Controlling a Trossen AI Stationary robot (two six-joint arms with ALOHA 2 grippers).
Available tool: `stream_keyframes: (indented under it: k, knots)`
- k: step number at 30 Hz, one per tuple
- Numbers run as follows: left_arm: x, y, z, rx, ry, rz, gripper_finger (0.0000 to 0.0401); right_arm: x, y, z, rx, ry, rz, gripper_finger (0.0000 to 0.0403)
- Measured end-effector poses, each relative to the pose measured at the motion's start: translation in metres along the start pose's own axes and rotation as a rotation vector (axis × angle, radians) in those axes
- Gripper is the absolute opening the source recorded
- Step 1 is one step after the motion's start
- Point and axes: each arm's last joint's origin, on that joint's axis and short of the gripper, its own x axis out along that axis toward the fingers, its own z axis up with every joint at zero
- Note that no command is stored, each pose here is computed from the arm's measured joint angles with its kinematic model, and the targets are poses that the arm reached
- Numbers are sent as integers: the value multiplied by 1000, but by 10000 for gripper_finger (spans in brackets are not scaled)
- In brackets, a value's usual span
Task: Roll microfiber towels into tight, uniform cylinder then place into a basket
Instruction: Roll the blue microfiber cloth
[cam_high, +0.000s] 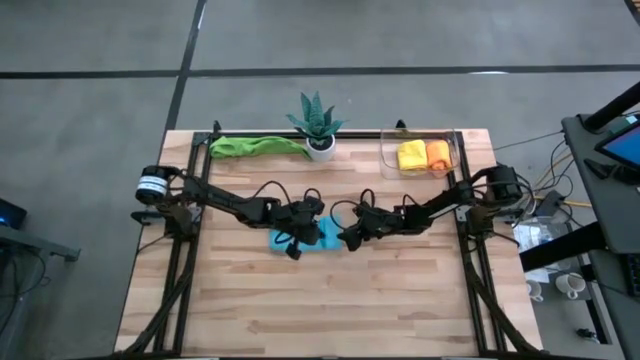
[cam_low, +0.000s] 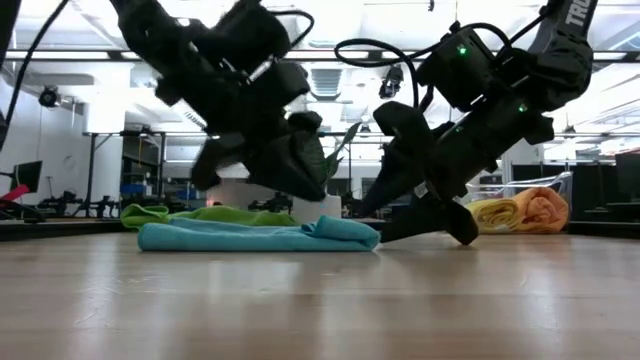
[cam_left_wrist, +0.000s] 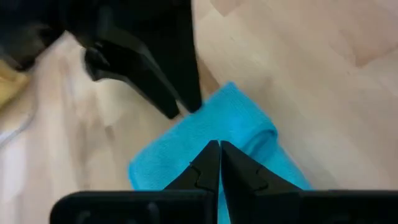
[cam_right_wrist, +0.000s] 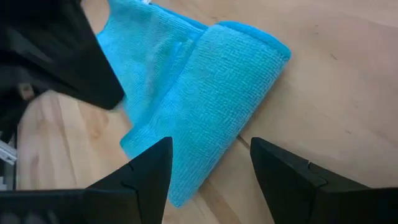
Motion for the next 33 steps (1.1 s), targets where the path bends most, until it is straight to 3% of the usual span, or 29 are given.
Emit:
stream_keyframes:
  k: [10,33]
  knots:
    - [34,-11,-19,-3,31,-25,0,1,2,1,5,3,11,212]
    - [48,-16,-31,-5,99,65,0,9,3,3,120,-15,-39,212]
